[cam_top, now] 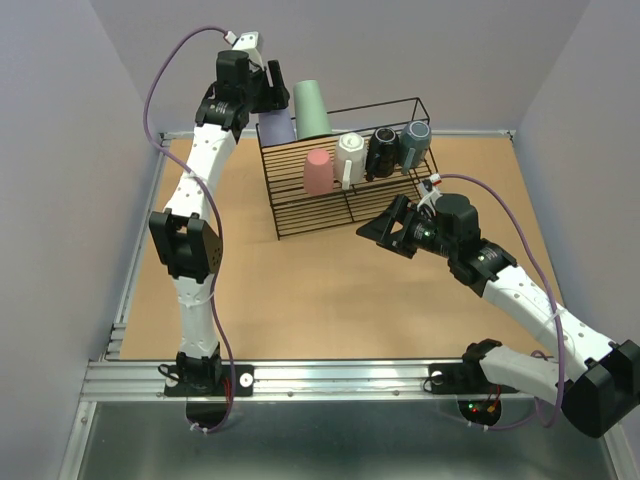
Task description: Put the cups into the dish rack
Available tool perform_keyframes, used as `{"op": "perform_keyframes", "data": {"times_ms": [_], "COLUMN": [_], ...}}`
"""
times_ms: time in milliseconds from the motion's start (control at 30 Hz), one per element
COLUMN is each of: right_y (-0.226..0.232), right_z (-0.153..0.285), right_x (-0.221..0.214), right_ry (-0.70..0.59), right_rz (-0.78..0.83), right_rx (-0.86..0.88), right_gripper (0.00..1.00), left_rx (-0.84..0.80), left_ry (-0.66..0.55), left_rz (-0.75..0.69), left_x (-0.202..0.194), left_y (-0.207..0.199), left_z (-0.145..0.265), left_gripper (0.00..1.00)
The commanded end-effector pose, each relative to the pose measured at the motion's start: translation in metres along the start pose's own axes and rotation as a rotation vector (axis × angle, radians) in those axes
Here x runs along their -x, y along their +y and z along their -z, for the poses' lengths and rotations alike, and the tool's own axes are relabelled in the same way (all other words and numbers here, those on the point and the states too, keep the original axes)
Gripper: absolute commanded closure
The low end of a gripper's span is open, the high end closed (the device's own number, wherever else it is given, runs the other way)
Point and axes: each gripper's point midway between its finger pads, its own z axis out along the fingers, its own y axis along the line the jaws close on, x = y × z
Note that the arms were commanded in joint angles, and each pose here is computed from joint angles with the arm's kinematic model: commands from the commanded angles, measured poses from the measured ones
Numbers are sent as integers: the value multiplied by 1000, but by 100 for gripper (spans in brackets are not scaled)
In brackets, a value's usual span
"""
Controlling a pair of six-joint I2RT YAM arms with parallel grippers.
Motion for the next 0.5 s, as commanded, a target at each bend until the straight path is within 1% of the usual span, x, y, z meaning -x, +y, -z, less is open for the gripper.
{"op": "perform_keyframes", "data": {"times_ms": [0,100,267,300,333,367,467], "right_y": [29,28,29,27,28,27,26], "right_z": [8,9,10,10,10,10,11], "right_x": [17,16,16,15,15,14,14], "right_ry": [-50,-51,-55,-51,-50,-51,-54], "right_rz": [33,30,27,24,22,21,17], "right_rx": [69,69,71,69,71,69,66], "right_gripper": [9,9,10,10,9,9,10], "left_rx": [-8,-12,-11,-11,-8,-7,-5], "left_ry": [39,41,48,49,50,53,49], "left_rz": [-12,-10,-4,-3,-2,0,-1], "left_x": [-5,-6,-9,-9,-10,-11,-10], "left_y": [-5,-6,-6,-6,-5,-4,-5], "left_z": [20,22,25,26,26,26,29], "left_gripper": [47,46,40,36,25,22,18]}}
